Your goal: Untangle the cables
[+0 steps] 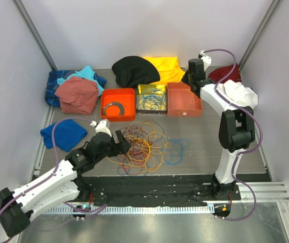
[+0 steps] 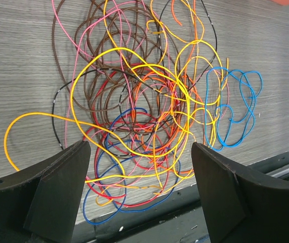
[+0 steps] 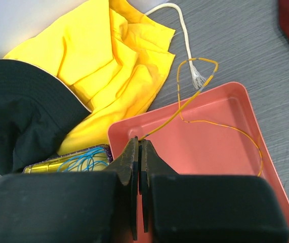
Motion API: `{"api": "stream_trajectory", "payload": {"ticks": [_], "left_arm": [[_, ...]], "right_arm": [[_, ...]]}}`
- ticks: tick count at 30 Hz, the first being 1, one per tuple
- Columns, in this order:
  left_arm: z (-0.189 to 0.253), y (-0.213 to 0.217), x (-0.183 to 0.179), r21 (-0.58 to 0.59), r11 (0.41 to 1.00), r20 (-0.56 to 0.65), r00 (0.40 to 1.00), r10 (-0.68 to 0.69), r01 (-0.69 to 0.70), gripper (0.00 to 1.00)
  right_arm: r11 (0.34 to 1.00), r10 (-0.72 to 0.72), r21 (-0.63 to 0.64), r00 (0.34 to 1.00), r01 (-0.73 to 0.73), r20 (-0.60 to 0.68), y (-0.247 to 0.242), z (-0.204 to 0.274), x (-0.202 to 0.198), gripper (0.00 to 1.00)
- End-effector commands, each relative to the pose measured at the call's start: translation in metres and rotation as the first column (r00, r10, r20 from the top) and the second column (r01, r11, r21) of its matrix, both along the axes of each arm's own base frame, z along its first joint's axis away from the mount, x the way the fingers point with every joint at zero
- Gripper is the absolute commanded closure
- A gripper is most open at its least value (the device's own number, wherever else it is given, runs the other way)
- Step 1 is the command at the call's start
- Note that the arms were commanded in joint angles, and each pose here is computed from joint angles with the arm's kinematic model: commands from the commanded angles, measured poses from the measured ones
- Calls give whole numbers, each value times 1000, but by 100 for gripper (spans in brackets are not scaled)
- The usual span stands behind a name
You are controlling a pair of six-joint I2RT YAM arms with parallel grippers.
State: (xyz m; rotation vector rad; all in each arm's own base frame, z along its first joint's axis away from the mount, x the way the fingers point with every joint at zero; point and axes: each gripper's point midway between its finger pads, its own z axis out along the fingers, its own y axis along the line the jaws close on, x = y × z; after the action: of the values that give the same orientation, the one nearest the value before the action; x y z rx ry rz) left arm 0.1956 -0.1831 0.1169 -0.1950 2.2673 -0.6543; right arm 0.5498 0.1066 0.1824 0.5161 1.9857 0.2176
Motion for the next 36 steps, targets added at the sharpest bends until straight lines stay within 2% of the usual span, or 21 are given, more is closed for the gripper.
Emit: {"api": "stream_trajectory", "payload": {"ticks": [1,10,17,24,30,36], "left_arm": [[7,2,4,5,1000,33,999,7,-7,14],[8,2,4,-5,1000,31,999,14,-14,14],[5,4,2,-3,1000,28,999,17,-17,14],[3,4,1,-7,1000,28,999,16,-16,14],[2,1,-1,-15,1000,19,1000,4,-4,14],[3,1,-2,-28,1000,23,1000,4,-4,14]], "right_arm": [[1000,-11,17,989,8,148,0,71,6,99],[1000,-1,9,984,-1,179,1,89,14,99],[1000,-4,-8,995,5,104,-1,39,9,99],[999,25,-33,1000,-25,6,6,-14,-23,99],[997,45,-55,998,-47,-40,12,-35,-41,99],[997,55,-50,998,-57,-40,19,-32,-47,99]]}}
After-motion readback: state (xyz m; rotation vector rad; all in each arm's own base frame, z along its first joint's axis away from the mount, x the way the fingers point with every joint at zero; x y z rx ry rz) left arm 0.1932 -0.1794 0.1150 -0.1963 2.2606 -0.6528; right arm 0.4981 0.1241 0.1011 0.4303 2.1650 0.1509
